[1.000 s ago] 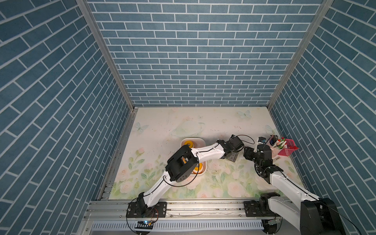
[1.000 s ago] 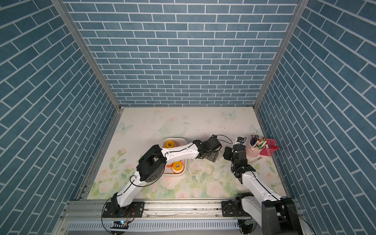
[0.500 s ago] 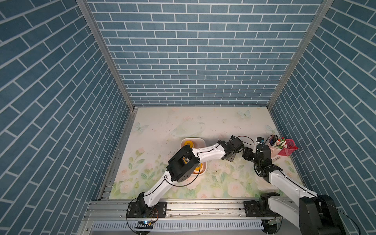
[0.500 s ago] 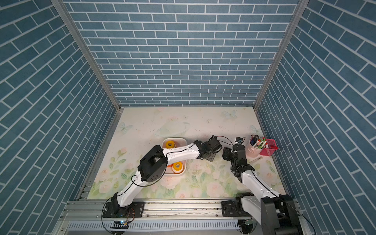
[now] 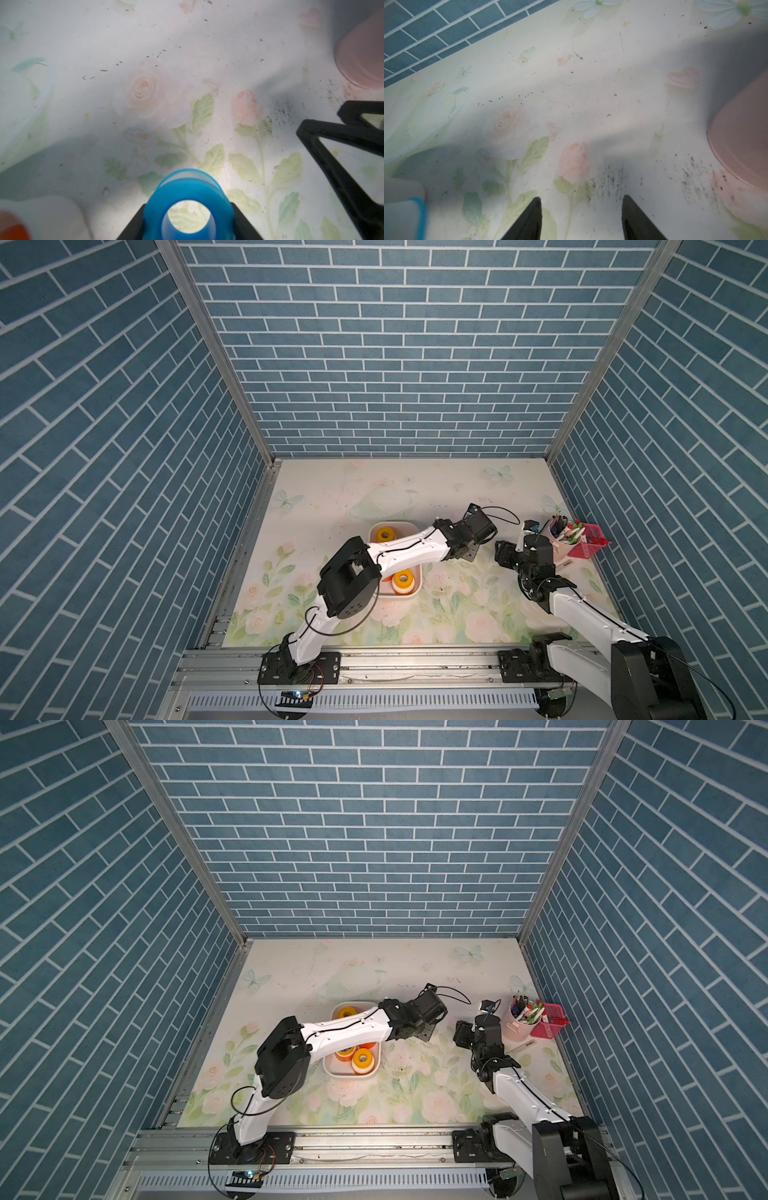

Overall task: Put the sealing tape into the storage box
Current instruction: Pick up the sealing tape at the center of the board, then place the sealing tape in the storage box.

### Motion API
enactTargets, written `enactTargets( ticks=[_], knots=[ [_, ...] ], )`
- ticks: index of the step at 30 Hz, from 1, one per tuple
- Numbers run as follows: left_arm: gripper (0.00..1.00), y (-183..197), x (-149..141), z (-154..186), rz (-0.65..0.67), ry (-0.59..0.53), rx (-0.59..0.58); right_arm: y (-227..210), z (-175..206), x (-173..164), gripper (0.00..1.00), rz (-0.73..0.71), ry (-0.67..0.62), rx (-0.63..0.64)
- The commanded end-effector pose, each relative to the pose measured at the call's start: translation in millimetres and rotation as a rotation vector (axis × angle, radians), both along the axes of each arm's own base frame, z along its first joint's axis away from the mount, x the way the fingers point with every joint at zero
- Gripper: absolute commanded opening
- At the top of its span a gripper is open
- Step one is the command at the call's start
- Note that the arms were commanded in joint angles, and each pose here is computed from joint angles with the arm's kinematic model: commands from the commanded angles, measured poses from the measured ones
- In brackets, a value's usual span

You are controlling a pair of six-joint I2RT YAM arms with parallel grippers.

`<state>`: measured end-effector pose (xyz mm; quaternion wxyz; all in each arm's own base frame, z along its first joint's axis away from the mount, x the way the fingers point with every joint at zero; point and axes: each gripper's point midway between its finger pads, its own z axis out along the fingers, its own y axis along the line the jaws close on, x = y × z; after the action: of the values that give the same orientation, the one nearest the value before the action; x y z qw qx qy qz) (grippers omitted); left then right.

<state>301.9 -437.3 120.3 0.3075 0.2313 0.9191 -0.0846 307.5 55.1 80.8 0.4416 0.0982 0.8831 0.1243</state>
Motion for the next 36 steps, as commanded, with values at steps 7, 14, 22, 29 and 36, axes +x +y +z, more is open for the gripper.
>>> enactTargets(
  ticks=[7, 14, 22, 29, 36],
  knots=[
    [0.55, 105, -21, 24, 0.117, -0.023, 0.05, 2, 6, 6, 0.62, 0.0, -0.014, 0.02],
    [0.55, 159, -23, 8, 0.186, 0.017, 0.035, 2, 4, 6, 0.61, 0.003, -0.009, 0.02],
    [0.55, 164, -21, -13, 0.18, 0.067, 0.027, 3, 4, 6, 0.61, 0.005, -0.009, 0.02],
    [0.55, 164, -14, -27, 0.187, 0.083, 0.047, 4, 3, 6, 0.61, 0.01, -0.001, 0.021],
    [0.55, 166, -8, -34, 0.198, 0.089, 0.048, 4, 2, 7, 0.61, 0.012, 0.0, 0.021]
  ],
)
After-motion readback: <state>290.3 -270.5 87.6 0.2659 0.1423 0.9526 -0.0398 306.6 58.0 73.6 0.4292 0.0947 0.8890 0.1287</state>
